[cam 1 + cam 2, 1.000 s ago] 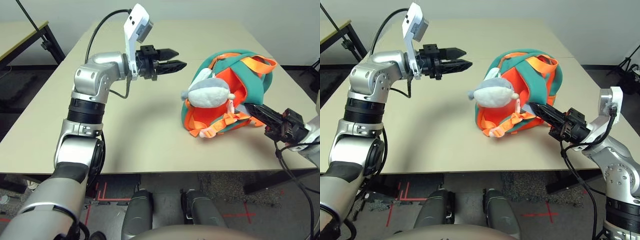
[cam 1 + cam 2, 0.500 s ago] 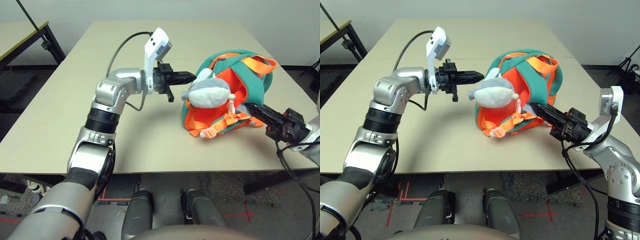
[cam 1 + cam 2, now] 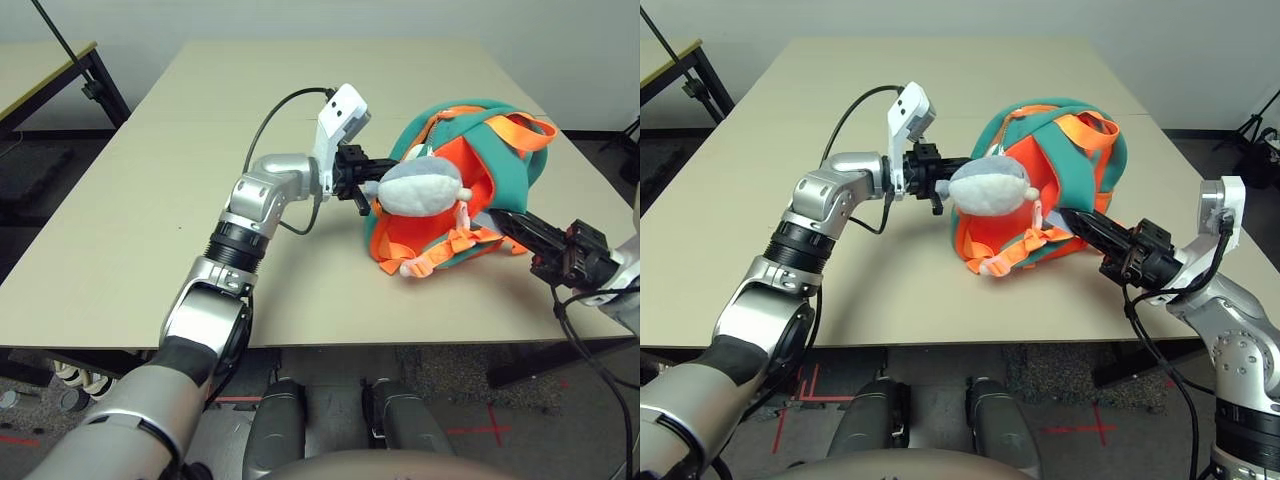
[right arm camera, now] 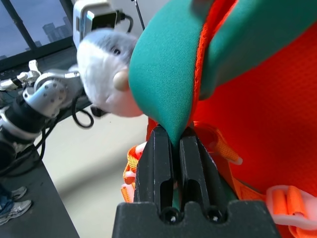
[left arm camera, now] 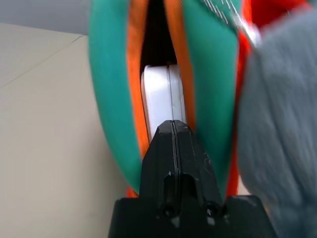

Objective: Put the pencil case into the backpack and zip it.

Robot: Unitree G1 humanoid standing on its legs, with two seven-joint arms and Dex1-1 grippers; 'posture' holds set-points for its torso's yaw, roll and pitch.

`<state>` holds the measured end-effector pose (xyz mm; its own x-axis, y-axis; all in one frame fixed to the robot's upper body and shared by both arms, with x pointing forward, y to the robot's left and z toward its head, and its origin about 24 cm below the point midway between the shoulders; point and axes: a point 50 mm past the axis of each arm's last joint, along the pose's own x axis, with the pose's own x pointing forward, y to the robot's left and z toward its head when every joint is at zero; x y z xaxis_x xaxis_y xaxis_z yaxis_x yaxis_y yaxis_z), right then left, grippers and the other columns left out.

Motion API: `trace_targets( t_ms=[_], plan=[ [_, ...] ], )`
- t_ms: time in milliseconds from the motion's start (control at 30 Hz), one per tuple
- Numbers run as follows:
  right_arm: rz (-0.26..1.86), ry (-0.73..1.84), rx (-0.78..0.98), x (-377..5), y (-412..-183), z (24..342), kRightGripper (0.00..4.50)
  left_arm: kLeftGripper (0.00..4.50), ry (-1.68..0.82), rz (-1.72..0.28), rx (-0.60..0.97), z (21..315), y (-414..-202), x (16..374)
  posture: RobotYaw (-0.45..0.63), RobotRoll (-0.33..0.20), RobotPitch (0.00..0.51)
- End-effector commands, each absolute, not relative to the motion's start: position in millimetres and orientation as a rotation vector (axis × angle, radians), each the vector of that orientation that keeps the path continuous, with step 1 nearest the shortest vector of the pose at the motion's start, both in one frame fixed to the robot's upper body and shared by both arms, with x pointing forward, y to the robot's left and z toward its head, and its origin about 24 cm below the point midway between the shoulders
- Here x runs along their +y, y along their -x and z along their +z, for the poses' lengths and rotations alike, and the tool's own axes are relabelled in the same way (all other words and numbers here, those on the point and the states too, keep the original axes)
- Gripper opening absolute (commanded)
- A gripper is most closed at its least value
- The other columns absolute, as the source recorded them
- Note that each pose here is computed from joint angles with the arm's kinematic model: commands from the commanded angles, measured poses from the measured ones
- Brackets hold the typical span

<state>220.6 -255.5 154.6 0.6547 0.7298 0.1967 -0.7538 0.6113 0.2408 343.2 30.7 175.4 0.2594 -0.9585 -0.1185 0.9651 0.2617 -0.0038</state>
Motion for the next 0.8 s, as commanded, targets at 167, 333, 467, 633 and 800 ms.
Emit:
trace_targets(
  t_ms=[167, 333, 467, 633, 800],
  plan=[
    [0.861, -0.304, -0.105, -257, -220, 160, 0.0, 0.02, -0.23, -1.333, 0.071, 186, -335, 34, 0.0, 0.0, 0.067],
    [0.87, -0.306, -0.1, -256, -221, 159, 0.0, 0.02, -0.248, -1.267, 0.012, 218, -340, 58, 0.0, 0.0, 0.067],
    [0.875, -0.308, -0.095, -256, -223, 158, 0.0, 0.02, -0.253, -1.227, -0.014, 239, -344, 79, 0.02, 0.0, 0.069],
    [0.888, -0.306, -0.085, -254, -226, 158, 0.0, 1.36, -0.228, -1.241, -0.038, 265, -340, 99, 0.03, 0.0, 0.069],
    [0.897, -0.302, -0.076, -254, -228, 158, 0.0, 3.35, -0.172, -1.339, -0.054, 288, -327, 101, 0.03, 0.0, 0.067]
  ],
)
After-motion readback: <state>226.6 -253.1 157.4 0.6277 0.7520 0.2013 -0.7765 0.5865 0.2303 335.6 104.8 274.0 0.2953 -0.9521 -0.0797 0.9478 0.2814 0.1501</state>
